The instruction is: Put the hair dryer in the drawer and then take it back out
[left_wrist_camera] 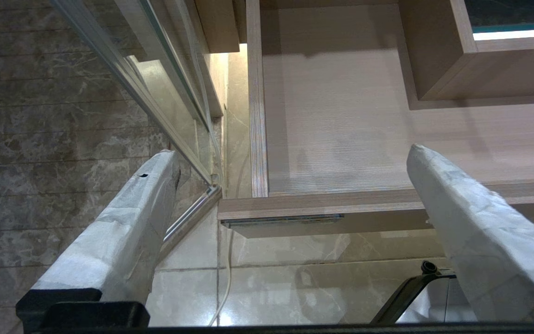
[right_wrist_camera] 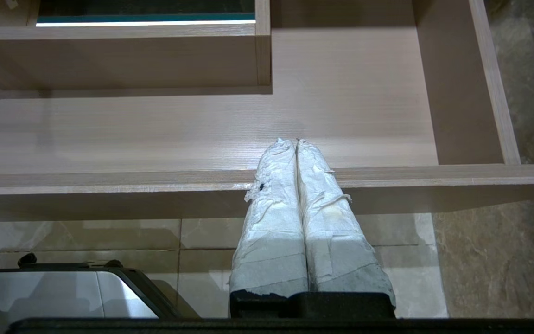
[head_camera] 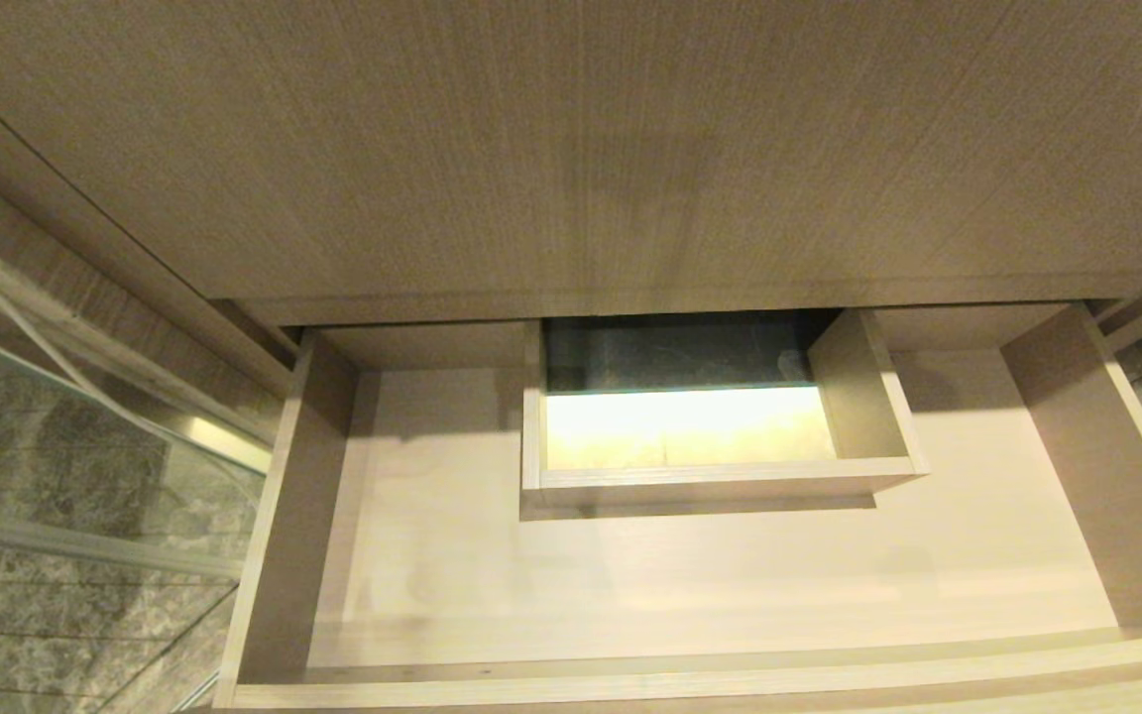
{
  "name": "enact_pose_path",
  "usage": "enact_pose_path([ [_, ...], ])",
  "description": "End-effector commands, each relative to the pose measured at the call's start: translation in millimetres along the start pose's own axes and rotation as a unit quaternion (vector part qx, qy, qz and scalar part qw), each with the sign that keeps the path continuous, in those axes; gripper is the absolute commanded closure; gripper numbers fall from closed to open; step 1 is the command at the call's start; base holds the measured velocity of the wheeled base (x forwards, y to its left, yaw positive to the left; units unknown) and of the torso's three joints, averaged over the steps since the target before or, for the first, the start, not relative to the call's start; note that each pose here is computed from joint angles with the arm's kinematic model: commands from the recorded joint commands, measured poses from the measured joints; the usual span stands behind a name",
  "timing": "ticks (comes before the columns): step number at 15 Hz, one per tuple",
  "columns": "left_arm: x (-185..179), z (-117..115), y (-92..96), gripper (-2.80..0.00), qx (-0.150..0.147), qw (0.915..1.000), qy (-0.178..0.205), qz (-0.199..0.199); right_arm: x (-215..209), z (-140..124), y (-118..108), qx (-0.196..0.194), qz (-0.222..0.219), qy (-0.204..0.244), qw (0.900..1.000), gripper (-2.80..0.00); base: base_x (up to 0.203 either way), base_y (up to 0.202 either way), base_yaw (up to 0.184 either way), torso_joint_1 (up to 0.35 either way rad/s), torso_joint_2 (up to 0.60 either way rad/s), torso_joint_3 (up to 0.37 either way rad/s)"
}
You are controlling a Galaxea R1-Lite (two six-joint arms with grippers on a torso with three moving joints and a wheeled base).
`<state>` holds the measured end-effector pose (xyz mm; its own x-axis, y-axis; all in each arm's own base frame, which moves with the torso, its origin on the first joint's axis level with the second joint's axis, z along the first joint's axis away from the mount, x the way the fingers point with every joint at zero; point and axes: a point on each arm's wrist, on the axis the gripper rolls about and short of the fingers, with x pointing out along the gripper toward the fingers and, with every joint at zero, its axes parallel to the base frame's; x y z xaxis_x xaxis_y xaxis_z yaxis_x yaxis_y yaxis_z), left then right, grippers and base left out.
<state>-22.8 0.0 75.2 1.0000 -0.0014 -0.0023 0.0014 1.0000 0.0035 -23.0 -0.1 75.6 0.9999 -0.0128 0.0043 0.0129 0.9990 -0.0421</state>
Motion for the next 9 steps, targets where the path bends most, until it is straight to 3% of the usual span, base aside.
enact_pose_path([
  [1, 0.0, 0.1, 0.0, -2.80, 0.001, 1.0000, 0.000, 0.000, 0.2, 0.1, 0.0, 0.000, 0.000, 0.001, 1.000, 0.00, 0.000, 0.000, 0.000, 0.000, 0.00, 0.000],
  [9, 0.0, -0.4, 0.0, -2.80, 0.005, 1.0000, 0.002, 0.000, 0.2, 0.1, 0.0, -0.003, 0.001, 0.001, 1.000, 0.00, 0.000, 0.000, 0.000, 0.000, 0.00, 0.000],
])
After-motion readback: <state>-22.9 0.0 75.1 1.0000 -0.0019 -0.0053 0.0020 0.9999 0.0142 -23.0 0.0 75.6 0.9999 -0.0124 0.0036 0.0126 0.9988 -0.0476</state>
